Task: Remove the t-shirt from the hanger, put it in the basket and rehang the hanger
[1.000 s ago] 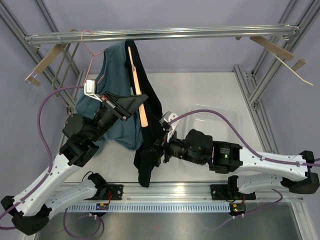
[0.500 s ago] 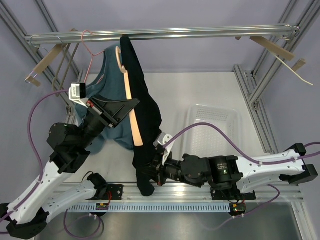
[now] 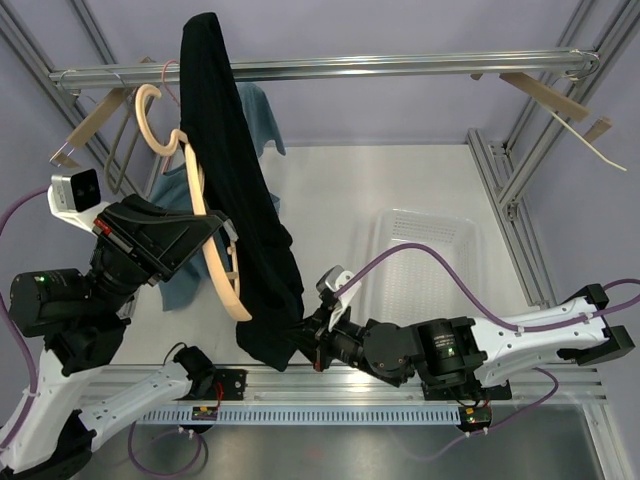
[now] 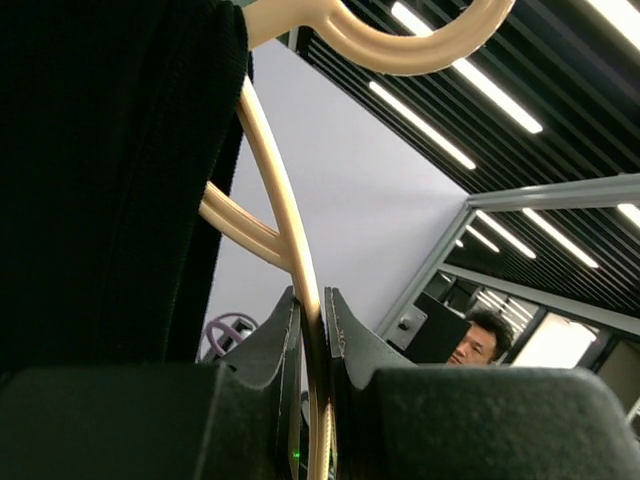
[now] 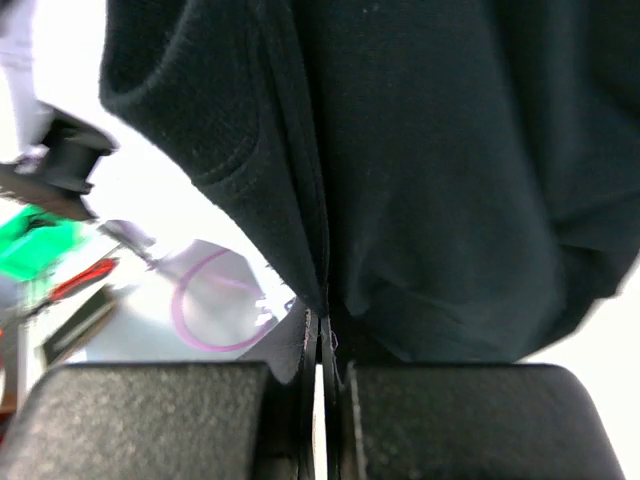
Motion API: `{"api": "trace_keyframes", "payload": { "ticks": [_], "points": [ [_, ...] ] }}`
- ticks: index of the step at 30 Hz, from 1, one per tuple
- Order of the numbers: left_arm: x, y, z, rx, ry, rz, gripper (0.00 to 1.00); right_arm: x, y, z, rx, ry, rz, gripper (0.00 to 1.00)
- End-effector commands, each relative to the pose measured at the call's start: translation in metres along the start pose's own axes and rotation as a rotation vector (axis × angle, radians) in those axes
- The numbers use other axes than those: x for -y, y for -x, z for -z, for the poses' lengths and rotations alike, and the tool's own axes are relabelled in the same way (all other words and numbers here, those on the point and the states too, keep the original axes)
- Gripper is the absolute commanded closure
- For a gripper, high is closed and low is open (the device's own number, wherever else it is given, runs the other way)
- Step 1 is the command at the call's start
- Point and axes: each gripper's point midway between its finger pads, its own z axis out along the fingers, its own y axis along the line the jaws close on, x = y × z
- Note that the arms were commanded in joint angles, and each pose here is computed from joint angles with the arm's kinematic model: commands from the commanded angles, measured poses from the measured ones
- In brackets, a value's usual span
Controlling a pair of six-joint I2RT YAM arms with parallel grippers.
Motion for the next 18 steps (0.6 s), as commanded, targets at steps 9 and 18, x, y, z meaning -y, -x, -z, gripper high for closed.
{"api": "trace_keyframes", "payload": {
  "ticks": [9, 18],
  "points": [
    [0.063, -0.031, 0.033, -0.259, -0.189, 0.0, 1.0, 0.108, 0.088, 0.022, 0.175, -0.279, 0.225, 1.0],
    [0.045, -0.067, 0.062, -0.415, -0.153, 0.059, 1.0, 0.143, 0.172, 0.034, 0.385, -0.36, 0.256, 1.0]
  ]
}}
